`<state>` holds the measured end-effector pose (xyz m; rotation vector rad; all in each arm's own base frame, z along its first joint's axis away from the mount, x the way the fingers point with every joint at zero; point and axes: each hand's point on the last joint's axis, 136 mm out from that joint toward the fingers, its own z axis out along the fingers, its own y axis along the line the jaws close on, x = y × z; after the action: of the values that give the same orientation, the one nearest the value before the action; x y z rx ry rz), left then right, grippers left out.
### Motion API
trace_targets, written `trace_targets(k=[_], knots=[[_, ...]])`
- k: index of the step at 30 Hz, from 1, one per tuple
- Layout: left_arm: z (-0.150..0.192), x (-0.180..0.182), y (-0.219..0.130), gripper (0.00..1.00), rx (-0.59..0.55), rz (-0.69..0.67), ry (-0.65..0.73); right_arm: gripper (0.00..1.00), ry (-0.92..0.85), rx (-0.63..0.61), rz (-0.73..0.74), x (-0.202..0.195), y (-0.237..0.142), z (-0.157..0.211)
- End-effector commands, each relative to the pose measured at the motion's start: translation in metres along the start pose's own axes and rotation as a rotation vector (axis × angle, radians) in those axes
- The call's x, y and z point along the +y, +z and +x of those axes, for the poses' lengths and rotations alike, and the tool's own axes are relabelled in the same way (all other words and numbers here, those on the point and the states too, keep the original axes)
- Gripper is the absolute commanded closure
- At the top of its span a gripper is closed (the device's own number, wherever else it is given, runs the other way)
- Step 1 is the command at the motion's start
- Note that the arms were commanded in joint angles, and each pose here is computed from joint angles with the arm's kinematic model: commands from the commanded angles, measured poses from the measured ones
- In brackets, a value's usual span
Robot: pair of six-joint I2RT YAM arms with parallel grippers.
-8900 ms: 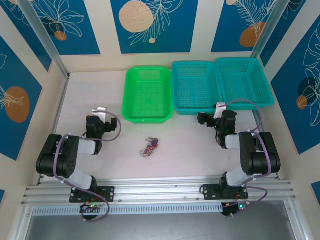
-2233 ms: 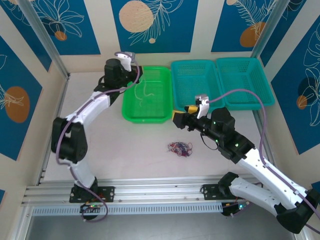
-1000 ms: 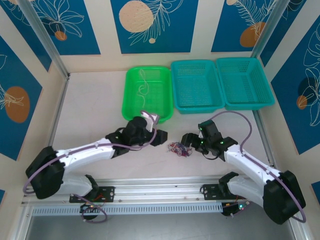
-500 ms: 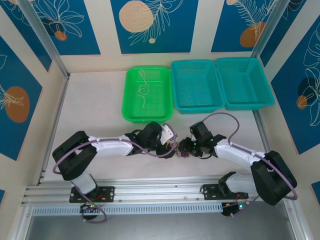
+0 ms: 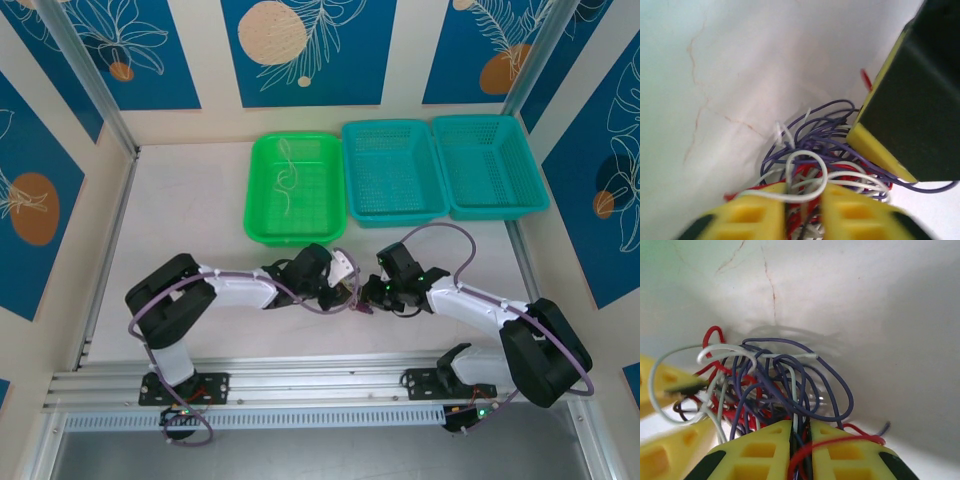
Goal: Untangle the cables
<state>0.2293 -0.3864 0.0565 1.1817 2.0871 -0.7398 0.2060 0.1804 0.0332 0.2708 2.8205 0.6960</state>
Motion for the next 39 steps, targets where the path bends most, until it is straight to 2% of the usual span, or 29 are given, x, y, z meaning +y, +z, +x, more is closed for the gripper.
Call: trace_targets(k=[1,6,10,16,20,22,25,30,33,35,37,39], knots=[[-0.012,0.008,-0.006,1.0,-0.074,-0.047,-0.017,0.84,-0.019,0.004,0.022,0.0,-0.002,0.001],[-0.017,0.019,-0.028,1.0,-0.151,-0.065,-0.094,0.85,0.004,-0.03,0.097,-0.017,-0.008,-0.001],[-0.005,0.035,-0.048,1.0,-0.145,-0.121,-0.159,0.95,0.085,-0.084,0.166,-0.04,-0.017,-0.006],[0.021,0.05,-0.073,1.0,-0.117,-0.18,-0.228,0.98,0.239,-0.177,0.178,-0.071,-0.034,-0.011],[0.022,0.04,-0.079,1.0,-0.138,-0.123,-0.227,0.98,0.201,-0.205,0.136,-0.065,-0.04,-0.014],[0.016,0.029,-0.078,1.0,-0.158,-0.055,-0.223,0.97,0.16,-0.187,0.085,-0.054,-0.039,-0.015],[0.011,0.027,-0.077,1.0,-0.174,-0.037,-0.227,0.93,0.145,-0.153,0.052,-0.044,-0.036,-0.015],[0.02,0.043,-0.082,1.0,-0.153,-0.143,-0.243,0.94,0.198,-0.173,0.128,-0.059,-0.039,-0.014],[0.047,0.072,-0.094,1.0,-0.074,-0.336,-0.319,0.97,0.286,-0.228,0.169,-0.077,-0.048,-0.015],[0.071,0.087,-0.1,0.98,-0.012,-0.412,-0.379,0.99,0.339,-0.262,0.119,-0.081,-0.052,-0.017],[0.085,0.087,-0.099,0.95,0.019,-0.396,-0.401,1.0,0.317,-0.286,0.041,-0.073,-0.053,-0.021],[0.084,0.075,-0.095,0.9,-0.004,-0.321,-0.398,1.0,0.268,-0.287,-0.002,-0.062,-0.055,-0.024]])
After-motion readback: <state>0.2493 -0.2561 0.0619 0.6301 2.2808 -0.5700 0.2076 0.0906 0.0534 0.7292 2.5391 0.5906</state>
